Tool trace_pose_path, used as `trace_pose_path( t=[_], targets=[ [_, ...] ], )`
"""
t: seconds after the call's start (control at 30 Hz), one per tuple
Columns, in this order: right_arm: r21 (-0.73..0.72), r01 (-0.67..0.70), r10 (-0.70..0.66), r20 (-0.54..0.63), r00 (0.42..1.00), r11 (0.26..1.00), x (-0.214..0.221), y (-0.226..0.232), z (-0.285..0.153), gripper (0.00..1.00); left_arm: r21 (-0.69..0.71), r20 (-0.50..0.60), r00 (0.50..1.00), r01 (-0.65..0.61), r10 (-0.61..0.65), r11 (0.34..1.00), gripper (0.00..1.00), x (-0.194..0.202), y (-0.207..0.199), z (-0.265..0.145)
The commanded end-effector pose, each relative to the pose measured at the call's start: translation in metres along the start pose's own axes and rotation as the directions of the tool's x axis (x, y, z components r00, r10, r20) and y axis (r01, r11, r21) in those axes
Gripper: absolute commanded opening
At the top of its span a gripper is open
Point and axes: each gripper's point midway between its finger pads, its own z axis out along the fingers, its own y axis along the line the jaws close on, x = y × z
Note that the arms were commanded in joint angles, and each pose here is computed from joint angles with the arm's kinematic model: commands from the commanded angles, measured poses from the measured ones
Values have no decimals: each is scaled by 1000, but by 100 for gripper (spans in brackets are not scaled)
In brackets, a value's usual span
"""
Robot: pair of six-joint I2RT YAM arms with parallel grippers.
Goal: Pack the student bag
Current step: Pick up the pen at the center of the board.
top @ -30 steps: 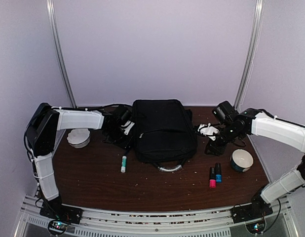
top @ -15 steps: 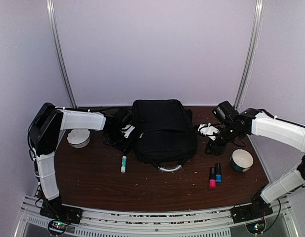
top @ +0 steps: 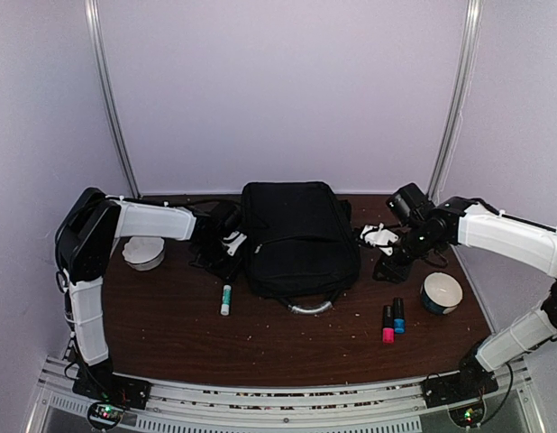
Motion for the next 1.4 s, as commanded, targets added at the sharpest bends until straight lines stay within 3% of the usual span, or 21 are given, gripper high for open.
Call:
trace_pose_path(
  t=[0.0,0.5,0.73,0.97,1.13,1.37],
  targets=[
    [-8,-11,12,31,999,1000,-12,-3,-5,50,-20,-44,999,8,-9,1000,26,16,7,2],
    [-45,-14,16,40,999,999,-20,0,-3,49,-104,-107,992,50,-61,993,12,66,28,-7],
    [-65,-13,16,49,999,998,-25,1,-4,49,-122,-156,982,85,-104,989,11,111,31,-25],
    [-81,-13,17,49,999,997,-28,3,-4,49,14,-177,968,184,-179,983,11,151,6,-38],
    [-89,-14,19,50,999,996,-29,4,-4,49,36,-207,961,195,-183,980,9,175,-2,-47],
    [-96,-17,22,55,998,995,-31,4,-5,49,-9,-191,965,180,-178,984,7,170,6,-55]
  ],
)
